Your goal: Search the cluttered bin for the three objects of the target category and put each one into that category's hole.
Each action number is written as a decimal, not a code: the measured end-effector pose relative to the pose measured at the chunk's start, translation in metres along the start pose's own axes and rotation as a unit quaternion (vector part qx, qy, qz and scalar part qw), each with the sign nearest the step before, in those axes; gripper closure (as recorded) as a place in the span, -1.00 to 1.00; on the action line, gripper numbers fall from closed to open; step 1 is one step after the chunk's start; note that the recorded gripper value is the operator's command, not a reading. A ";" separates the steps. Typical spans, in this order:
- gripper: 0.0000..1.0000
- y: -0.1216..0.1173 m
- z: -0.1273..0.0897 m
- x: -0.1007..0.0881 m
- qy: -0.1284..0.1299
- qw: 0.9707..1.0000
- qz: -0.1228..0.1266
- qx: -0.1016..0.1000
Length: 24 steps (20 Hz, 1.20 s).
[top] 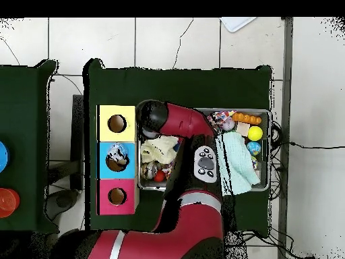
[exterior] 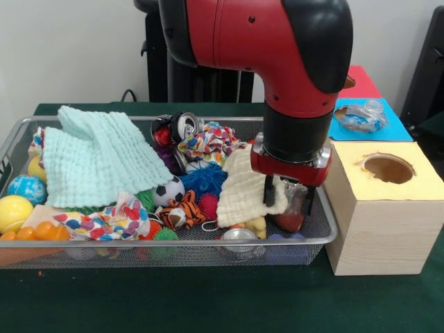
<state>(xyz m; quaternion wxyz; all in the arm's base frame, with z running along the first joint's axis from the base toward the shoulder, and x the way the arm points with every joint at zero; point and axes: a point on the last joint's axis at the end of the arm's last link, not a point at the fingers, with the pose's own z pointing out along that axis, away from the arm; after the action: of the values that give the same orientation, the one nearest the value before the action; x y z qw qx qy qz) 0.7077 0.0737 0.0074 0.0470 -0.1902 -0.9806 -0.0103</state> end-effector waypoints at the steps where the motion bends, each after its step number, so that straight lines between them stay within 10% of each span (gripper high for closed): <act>1: -1.00 -0.002 0.002 0.000 0.001 1.000 0.001 0.000; 12: -1.00 -0.018 0.020 0.001 0.015 1.000 0.012 0.006; 24: -1.00 -0.111 0.031 -0.016 0.012 0.997 0.030 0.064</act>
<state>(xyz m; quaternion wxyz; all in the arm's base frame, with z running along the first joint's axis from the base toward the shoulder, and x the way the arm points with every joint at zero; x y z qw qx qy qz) 0.6779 -0.0338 -0.0251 0.0711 -0.2157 -0.9725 0.0515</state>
